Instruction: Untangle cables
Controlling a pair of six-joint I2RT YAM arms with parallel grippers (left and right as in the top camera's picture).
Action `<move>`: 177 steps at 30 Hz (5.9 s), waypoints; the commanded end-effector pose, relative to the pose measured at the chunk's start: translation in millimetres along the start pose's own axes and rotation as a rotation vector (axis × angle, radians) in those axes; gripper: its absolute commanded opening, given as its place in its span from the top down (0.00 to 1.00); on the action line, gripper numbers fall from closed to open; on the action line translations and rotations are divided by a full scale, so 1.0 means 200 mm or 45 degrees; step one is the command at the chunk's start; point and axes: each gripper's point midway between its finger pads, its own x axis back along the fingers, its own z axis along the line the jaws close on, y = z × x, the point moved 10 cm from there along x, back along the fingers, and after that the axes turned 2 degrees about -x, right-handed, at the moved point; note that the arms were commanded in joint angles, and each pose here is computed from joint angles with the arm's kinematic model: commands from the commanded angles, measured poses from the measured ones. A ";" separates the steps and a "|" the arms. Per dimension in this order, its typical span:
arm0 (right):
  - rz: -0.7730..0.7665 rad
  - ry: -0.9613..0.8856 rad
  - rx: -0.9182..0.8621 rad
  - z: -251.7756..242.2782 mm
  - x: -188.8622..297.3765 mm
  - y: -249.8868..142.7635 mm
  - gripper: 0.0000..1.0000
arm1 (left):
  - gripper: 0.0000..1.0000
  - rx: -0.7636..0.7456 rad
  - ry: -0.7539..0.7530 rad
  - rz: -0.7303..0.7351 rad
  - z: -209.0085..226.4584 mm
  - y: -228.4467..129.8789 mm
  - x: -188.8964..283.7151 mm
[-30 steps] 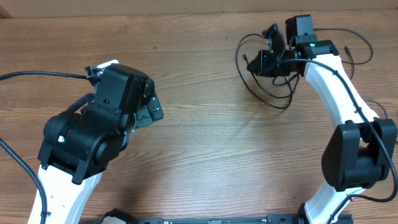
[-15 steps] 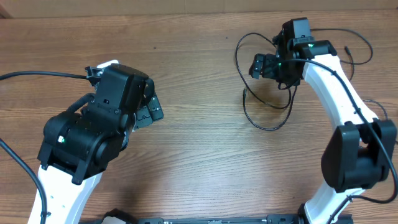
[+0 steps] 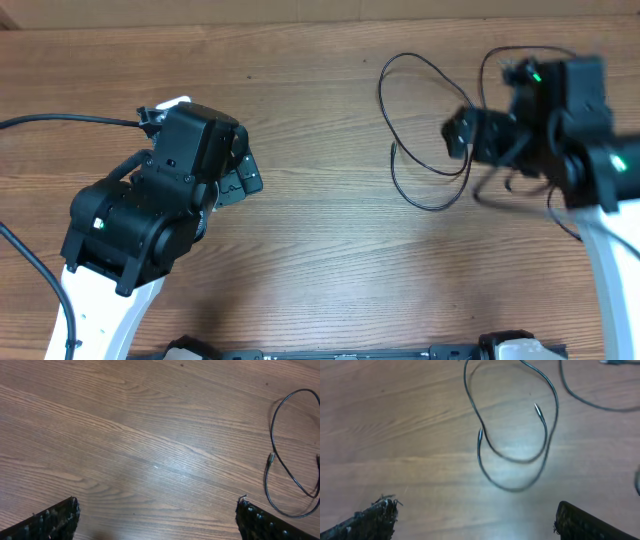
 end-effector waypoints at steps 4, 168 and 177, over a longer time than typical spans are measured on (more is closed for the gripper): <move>-0.206 0.048 0.025 -0.02 0.42 -0.25 0.00 | 0.00 0.023 0.020 -0.019 0.01 0.01 0.00; -1.214 0.121 0.175 -0.52 -0.53 -0.89 0.00 | 0.00 0.244 -0.144 -0.250 0.33 -0.09 0.36; -1.214 0.122 0.175 -0.52 -0.53 -0.89 0.00 | 0.00 0.410 -0.375 -0.539 0.58 -0.44 0.65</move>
